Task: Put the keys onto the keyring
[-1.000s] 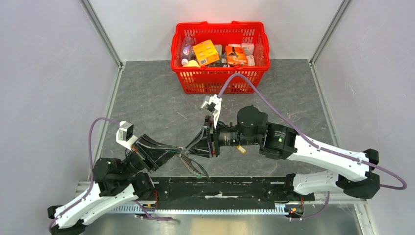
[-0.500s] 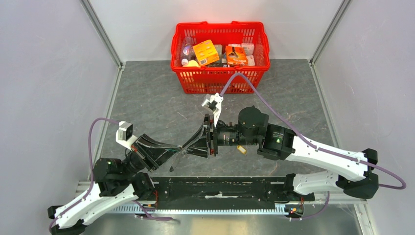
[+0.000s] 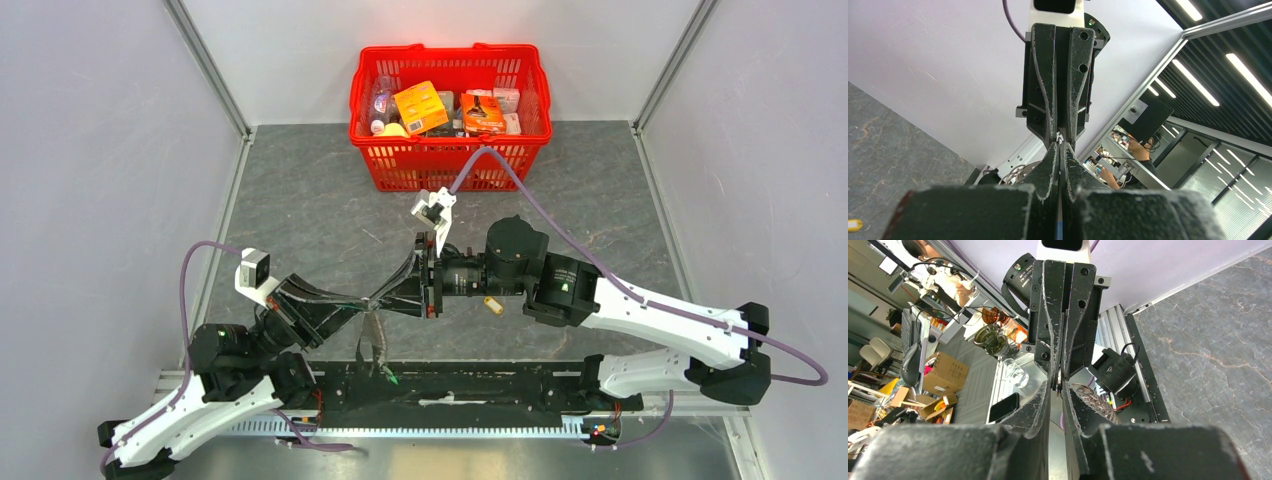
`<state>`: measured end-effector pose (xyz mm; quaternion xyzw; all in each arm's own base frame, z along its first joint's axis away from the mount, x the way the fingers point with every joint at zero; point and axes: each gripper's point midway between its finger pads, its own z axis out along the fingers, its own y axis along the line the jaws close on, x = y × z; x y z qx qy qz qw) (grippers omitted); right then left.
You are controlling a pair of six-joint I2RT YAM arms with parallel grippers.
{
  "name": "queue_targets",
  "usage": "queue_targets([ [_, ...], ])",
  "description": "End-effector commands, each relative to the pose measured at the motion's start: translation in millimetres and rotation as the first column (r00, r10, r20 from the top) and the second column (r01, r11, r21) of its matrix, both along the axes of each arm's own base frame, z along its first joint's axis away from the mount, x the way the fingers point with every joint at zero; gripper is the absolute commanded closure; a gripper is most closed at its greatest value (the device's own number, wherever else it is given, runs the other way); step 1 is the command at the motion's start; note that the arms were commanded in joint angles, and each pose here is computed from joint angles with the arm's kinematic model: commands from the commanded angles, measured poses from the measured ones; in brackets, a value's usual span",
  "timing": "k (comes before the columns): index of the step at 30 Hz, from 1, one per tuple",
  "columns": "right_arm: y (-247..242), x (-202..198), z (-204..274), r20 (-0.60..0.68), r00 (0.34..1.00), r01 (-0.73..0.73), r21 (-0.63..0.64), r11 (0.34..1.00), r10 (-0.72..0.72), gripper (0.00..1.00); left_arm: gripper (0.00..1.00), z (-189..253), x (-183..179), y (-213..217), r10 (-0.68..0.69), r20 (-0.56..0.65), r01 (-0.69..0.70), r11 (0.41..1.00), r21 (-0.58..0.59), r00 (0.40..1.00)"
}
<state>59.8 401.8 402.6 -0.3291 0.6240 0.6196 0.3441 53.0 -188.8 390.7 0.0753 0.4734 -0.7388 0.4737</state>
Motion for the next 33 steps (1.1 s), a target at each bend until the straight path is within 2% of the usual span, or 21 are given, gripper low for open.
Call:
queue_targets([
  [1,5,-4,5,0.001,1.0,-0.02,0.028,0.999,0.02,0.8,0.98,17,-3,10,0.006,0.02,-0.004,0.997,-0.074,1.0],
  [16,7,-11,-4,-0.021,0.999,-0.047,0.015,0.999,0.047,0.79,0.98,20,0,13,0.027,0.018,-0.026,0.995,-0.093,0.999],
  [23,3,-16,-8,-0.025,0.998,-0.057,0.01,0.998,0.057,0.69,0.98,21,1,14,0.033,0.014,-0.032,0.994,-0.1,0.999],
  [33,4,-16,-5,-0.022,0.999,-0.049,0.036,0.998,0.05,0.68,0.98,21,2,14,0.034,0.006,-0.033,0.994,-0.105,0.999],
])
